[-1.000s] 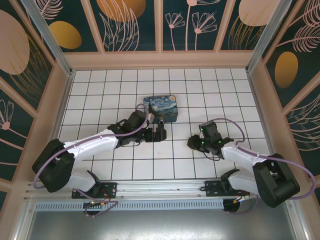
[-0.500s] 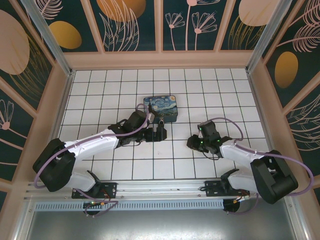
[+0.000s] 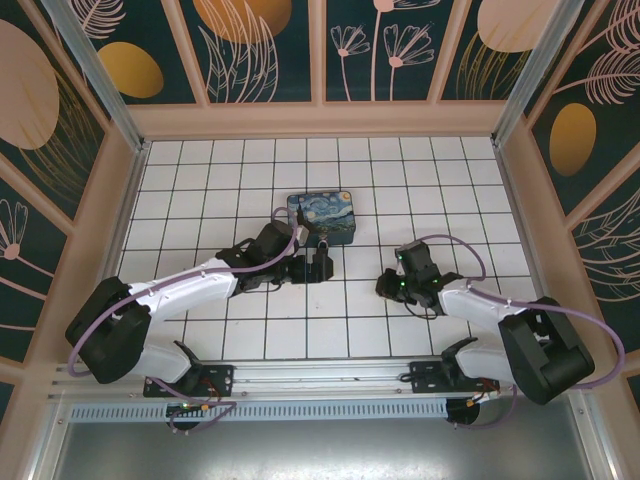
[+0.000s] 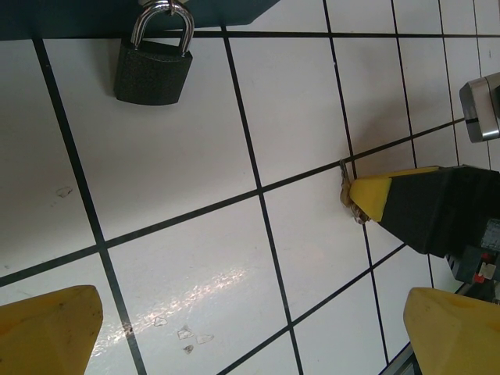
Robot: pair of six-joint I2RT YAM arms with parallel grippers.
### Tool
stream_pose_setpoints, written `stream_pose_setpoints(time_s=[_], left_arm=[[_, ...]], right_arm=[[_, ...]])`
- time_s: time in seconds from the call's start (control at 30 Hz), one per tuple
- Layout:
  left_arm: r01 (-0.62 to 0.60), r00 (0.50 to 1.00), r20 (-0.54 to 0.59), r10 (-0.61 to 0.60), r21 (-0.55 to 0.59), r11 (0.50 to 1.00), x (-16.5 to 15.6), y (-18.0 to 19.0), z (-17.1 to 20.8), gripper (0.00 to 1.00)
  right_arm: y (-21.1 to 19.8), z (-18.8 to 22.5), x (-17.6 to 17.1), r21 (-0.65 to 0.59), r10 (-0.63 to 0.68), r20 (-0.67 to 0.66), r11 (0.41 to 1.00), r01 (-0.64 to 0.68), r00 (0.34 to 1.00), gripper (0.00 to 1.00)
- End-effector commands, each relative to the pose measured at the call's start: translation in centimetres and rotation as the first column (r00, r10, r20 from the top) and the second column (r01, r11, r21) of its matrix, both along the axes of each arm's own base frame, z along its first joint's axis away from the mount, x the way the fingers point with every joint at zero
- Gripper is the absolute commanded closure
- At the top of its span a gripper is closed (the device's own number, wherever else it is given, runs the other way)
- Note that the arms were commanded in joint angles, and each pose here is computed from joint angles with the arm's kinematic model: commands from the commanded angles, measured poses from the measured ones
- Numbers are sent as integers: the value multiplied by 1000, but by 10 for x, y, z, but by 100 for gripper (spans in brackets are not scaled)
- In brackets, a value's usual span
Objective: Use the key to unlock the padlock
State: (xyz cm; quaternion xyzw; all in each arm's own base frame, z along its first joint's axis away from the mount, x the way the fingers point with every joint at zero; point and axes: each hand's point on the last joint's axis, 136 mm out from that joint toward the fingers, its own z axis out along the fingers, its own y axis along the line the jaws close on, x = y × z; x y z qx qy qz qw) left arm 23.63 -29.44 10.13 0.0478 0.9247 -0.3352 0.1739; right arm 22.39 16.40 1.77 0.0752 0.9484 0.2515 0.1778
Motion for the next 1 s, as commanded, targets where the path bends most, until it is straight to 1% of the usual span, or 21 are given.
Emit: stream_pose_setpoints(time_s=[0.0,0.17,0.27,0.47,0.53,0.67,0.73,0.77,0.9,0.97], left_arm=[[-3,999,33,3,-10,1000,4,-1,13,1],[15,999,32,-15,-14,1000,3,-4,12,2],[45,999,18,-44,-46,998,0,-11,11,2],[80,997,19,-79,-66,995,0,-19,11,4],[122,992,32,-120,-91,988,-1,-27,15,4],[271,963,56,-265,-137,953,-7,-48,20,6],[324,946,55,-319,-172,930,-11,-57,22,10],[327,945,53,-322,-191,926,-10,-59,23,12],[282,958,35,-286,-313,907,6,-52,27,23],[288,957,64,-284,-332,898,13,-51,33,29]], right_arm=[[-1,-11,-8,-21,14,-28,1000,-15,999,91],[3,-9,-8,7,30,-12,1000,-30,999,96],[8,-4,-6,40,42,12,998,-42,999,99],[11,4,-3,56,50,49,997,-53,998,100],[12,7,-3,63,64,61,996,-68,996,100],[23,31,0,99,128,130,985,-141,983,100],[31,48,1,124,163,175,975,-186,971,100],[35,56,0,140,185,195,967,-214,963,100],[51,79,-6,207,260,257,926,-316,931,100],[59,91,-10,260,285,292,895,-363,913,100]])
